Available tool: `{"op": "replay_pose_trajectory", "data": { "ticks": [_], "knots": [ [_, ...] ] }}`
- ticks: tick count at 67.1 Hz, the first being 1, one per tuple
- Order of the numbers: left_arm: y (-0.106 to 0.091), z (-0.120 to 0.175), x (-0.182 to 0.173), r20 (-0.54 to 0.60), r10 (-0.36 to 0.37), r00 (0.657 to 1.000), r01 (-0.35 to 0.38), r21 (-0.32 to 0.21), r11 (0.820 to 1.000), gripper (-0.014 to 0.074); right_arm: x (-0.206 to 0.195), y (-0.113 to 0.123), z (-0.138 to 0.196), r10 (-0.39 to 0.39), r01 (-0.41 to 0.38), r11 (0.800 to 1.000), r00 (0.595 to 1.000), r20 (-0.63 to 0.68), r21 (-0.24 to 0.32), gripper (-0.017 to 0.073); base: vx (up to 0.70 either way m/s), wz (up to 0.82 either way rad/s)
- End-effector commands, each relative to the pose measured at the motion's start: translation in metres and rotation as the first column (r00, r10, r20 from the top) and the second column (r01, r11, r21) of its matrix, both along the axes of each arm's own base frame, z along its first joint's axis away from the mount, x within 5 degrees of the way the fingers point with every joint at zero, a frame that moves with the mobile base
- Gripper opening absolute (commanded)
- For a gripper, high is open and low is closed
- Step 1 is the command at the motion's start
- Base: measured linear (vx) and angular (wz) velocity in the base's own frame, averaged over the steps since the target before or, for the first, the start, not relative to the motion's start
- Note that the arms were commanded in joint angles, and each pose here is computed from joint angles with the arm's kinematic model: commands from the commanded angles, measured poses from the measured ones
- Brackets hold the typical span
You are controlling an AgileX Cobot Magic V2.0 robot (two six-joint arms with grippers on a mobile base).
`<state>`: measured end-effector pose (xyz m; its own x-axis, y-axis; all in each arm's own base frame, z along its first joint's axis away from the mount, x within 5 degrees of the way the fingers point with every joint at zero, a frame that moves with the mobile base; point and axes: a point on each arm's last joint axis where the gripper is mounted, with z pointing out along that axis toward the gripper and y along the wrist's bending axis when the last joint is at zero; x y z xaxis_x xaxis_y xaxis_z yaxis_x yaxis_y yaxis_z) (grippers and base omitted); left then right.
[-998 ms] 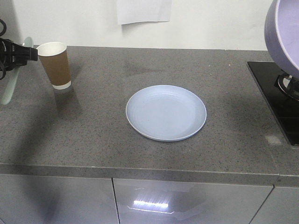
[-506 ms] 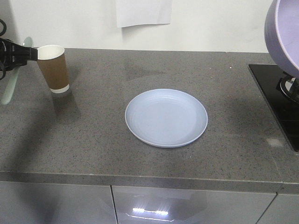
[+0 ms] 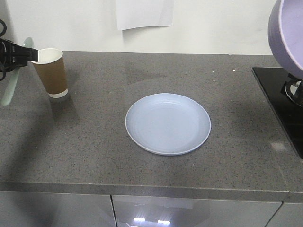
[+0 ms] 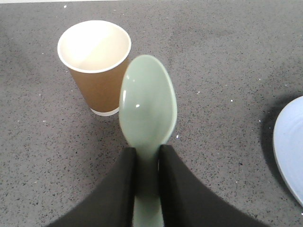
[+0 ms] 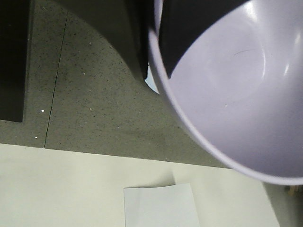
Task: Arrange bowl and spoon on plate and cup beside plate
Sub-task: 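Drive the base closer, centering the light blue plate ahead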
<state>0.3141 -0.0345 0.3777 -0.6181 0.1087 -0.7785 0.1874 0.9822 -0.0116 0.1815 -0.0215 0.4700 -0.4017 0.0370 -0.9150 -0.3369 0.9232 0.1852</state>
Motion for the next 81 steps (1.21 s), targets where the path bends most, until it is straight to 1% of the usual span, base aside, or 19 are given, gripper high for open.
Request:
{"op": "replay_pose_trajectory", "data": {
  "ticks": [1,81],
  "knots": [
    [-0.0002,0.0235,-0.0057,0.114,0.013,0.993,-0.01,-0.032,0.999,-0.0006,-0.005,0.004,0.0171,-0.01,0.008,1.0,0.995,0.098,0.021,-0.0004,0.02,-0.02],
    [-0.0002,0.0235,-0.0057,0.114,0.013,0.993,-0.01,-0.032,0.999,-0.0006,-0.005,0.004,0.0171,-0.01,0.008,1.0,0.995,0.098,0.021,-0.0004,0.03,-0.01]
  ]
}}
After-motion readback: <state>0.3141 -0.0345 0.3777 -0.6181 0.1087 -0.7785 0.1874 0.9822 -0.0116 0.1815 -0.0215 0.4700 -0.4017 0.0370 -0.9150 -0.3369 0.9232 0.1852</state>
